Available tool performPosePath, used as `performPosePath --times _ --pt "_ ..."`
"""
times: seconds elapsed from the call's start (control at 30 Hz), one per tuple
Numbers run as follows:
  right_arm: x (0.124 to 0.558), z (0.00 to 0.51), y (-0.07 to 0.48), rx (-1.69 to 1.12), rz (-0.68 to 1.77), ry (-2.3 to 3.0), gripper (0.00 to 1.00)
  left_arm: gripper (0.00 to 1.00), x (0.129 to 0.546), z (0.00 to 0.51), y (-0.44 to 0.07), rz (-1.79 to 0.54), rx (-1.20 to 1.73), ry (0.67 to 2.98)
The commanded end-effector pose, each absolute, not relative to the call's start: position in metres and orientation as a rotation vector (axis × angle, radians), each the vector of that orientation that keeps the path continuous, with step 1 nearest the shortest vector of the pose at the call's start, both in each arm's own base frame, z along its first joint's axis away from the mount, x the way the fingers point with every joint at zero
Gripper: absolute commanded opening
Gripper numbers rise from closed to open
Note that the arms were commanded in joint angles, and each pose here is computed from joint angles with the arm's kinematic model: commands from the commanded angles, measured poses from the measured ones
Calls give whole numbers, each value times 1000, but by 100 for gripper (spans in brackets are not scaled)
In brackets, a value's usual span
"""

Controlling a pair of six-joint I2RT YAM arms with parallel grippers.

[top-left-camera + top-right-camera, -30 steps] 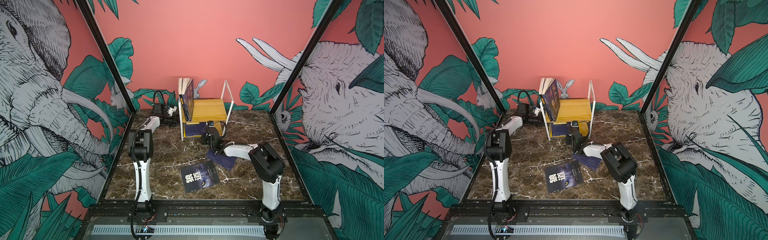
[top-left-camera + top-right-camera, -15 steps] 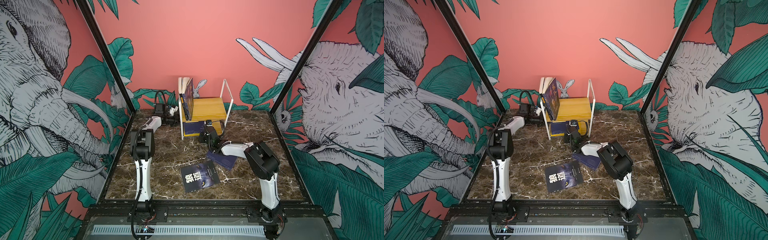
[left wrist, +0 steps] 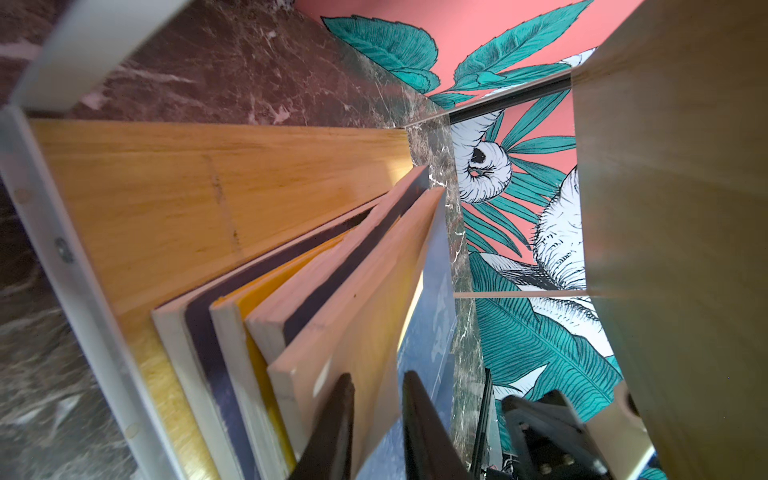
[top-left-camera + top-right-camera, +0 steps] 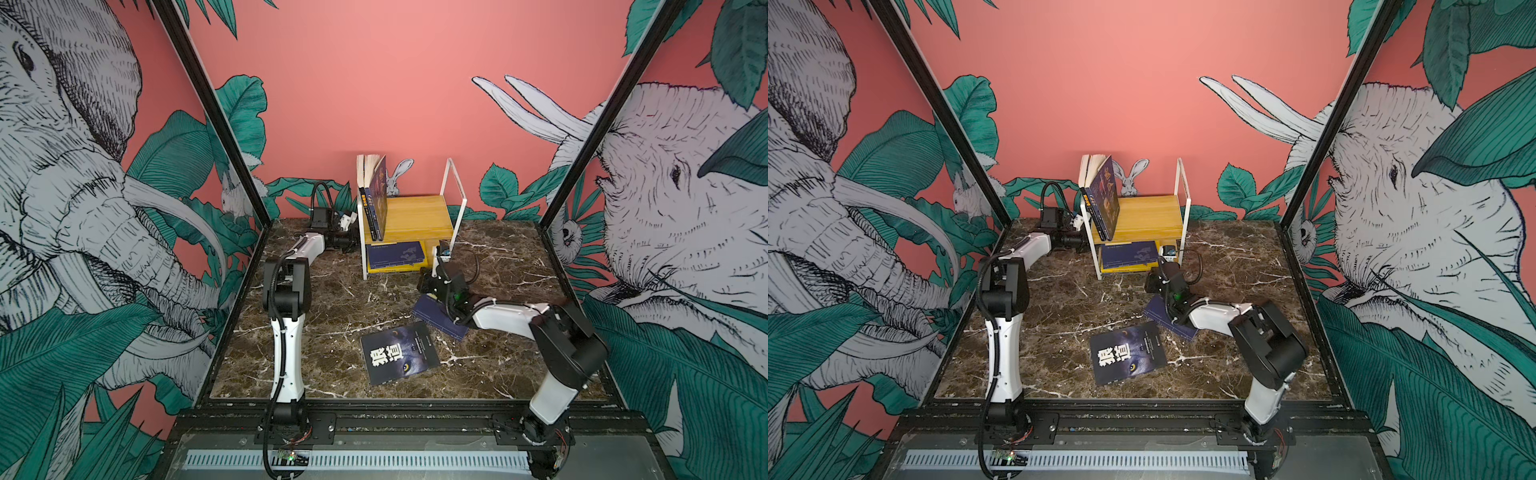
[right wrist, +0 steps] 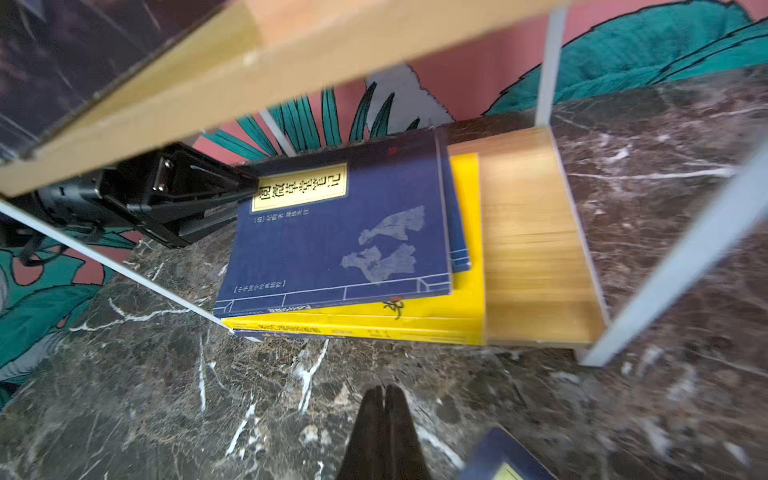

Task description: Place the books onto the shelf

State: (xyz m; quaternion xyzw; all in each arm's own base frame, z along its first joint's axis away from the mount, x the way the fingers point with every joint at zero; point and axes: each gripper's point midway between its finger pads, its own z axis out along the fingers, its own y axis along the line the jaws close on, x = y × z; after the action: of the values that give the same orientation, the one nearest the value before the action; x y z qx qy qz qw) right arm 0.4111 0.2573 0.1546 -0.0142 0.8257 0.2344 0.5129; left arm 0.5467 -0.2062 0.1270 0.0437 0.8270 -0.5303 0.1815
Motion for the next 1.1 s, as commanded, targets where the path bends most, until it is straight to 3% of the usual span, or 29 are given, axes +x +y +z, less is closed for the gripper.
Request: performPosePath --times 0.0,0.13,0.5,0.97,1.07 --pt "401 169 216 41 596 1999 0 12 552 138 -211 -1519 139 2294" --pt "391 177 181 58 548 2011 0 0 556 139 -211 -1543 115 2276" --pt "375 155 178 108 604 2041 0 0 577 156 -209 -1658 8 2106" --pt "388 159 218 58 618 2003 1 0 567 142 -210 -1628 56 2211" --pt "394 165 231 68 621 1959 15 18 566 145 -206 -1594 68 2226"
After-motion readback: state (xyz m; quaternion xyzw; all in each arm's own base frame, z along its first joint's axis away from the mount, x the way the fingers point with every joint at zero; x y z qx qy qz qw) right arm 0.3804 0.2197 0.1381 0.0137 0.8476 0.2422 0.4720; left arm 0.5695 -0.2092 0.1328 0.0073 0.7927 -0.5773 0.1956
